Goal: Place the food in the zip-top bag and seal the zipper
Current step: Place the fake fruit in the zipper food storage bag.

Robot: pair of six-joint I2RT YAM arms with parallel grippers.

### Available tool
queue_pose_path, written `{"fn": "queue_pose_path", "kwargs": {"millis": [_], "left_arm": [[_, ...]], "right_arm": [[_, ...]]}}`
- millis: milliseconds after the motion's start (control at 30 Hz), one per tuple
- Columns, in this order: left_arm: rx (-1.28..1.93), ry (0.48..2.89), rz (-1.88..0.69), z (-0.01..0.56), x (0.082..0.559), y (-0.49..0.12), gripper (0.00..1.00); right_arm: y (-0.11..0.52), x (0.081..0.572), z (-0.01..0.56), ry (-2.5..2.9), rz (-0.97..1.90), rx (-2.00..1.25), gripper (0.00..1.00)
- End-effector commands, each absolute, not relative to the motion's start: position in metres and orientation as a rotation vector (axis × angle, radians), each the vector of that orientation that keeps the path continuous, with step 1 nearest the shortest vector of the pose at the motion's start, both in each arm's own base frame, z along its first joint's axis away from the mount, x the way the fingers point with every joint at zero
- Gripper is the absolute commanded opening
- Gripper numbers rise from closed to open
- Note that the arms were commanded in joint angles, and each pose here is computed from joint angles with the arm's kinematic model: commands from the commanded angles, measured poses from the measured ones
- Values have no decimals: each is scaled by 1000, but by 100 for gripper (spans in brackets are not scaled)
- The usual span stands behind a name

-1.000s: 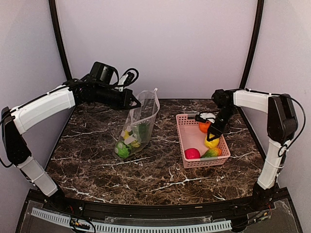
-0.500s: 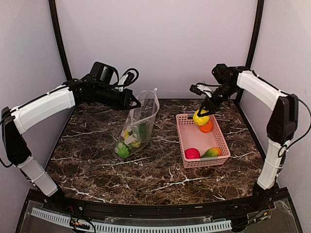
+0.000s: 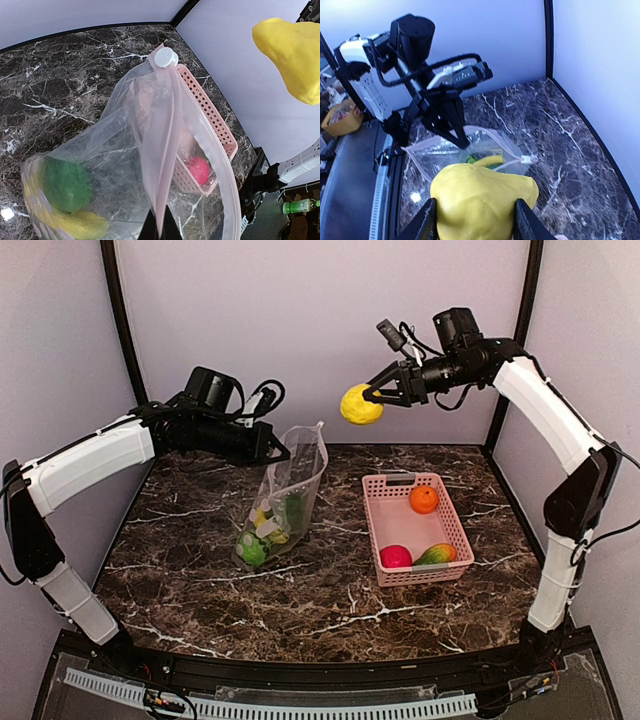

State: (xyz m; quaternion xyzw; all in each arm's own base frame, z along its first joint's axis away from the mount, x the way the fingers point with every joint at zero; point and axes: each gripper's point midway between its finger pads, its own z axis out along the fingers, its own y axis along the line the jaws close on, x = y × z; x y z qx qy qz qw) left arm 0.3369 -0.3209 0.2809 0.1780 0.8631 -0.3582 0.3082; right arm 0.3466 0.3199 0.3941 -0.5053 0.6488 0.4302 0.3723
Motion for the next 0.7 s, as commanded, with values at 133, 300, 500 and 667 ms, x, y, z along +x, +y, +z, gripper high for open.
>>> {"fn": "queue_pose_path", "kwargs": {"millis": [133,300,500,667], "left_arm": [[464,2213,-925,309,337,-316,1],[482,2192,-856,324,336,-308,1],[494,2180,-859,331,335,-309,1],[492,2170,-871,335,335,-310,1]], "right_arm": [[371,316,414,1502,1351,-1334,36],[392,318,393,1555,1356,-1342,36],[412,317,368,1605,1380,-1361,35],[425,324,351,1673,1327,-1340,35]]}}
